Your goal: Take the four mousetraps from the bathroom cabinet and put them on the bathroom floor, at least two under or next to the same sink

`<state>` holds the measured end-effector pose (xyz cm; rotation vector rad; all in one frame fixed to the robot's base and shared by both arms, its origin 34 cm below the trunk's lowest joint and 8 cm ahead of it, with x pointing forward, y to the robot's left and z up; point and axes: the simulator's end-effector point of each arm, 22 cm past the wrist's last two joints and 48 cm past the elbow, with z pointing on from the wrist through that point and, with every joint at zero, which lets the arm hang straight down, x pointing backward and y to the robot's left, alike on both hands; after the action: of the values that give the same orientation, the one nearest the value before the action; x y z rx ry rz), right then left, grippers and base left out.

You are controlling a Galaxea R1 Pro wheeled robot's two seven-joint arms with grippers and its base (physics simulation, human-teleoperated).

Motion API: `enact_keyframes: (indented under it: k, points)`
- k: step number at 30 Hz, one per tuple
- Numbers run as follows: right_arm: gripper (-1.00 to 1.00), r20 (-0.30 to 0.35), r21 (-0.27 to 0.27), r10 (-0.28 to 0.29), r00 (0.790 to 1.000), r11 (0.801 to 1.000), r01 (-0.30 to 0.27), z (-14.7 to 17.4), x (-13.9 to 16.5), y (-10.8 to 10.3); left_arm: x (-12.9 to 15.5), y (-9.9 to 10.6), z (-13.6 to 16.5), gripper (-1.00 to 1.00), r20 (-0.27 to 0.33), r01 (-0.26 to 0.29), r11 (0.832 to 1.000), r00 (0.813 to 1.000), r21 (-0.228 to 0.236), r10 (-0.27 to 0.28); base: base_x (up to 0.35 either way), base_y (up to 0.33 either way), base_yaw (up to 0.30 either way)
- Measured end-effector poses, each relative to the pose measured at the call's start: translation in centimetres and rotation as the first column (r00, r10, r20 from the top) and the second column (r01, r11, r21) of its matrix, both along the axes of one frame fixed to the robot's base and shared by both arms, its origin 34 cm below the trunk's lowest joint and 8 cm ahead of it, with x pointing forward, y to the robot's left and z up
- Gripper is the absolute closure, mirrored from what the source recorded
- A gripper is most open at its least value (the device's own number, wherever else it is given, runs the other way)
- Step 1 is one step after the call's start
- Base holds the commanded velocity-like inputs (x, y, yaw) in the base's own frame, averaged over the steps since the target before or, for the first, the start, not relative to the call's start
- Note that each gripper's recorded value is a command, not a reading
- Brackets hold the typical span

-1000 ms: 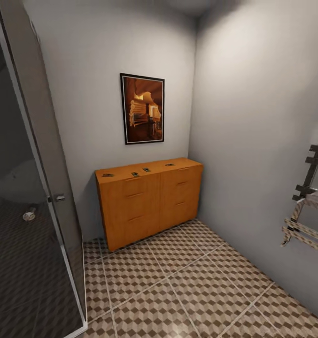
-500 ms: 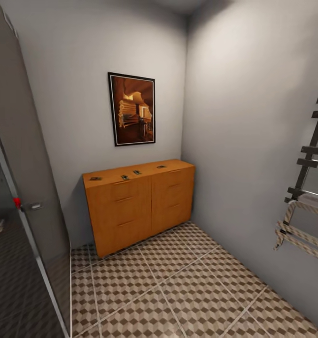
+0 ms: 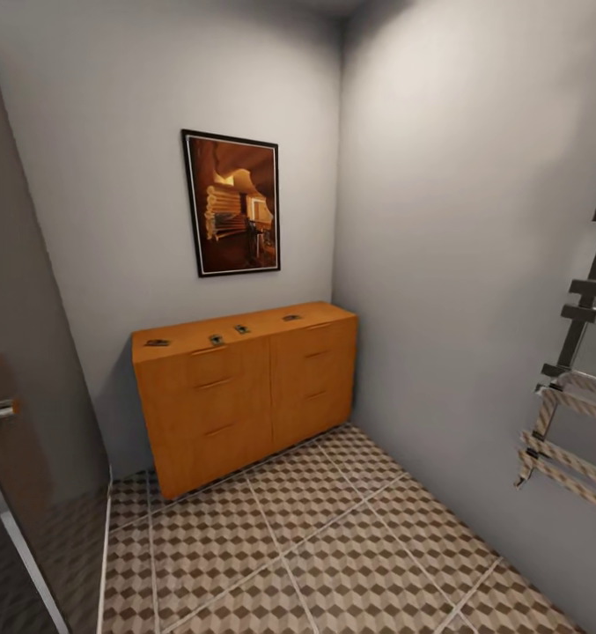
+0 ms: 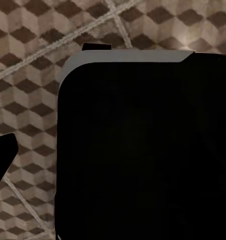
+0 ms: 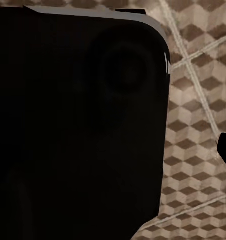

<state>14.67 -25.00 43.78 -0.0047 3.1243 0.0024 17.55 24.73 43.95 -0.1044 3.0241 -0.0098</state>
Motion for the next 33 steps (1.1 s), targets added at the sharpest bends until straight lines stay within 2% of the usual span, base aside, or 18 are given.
enact_keyframes:
  k: [16,33]
  points:
    - [-1.00,0.000,0.000,0.014,1.000,1.000,-0.014,0.00,-0.01,0.00,0.00,0.04,0.00,-1.00,0.000,-0.004,1.000,1.000,0.001,0.004,0.257,-0.172,0.016]
    - [-1.00,0.001,0.000,0.016,1.000,1.000,-0.016,0.00,0.02,0.00,-0.01,0.04,0.00,-1.00,0.000,-0.007,1.000,1.000,0.001,0.007,0.273,-0.163,0.239]
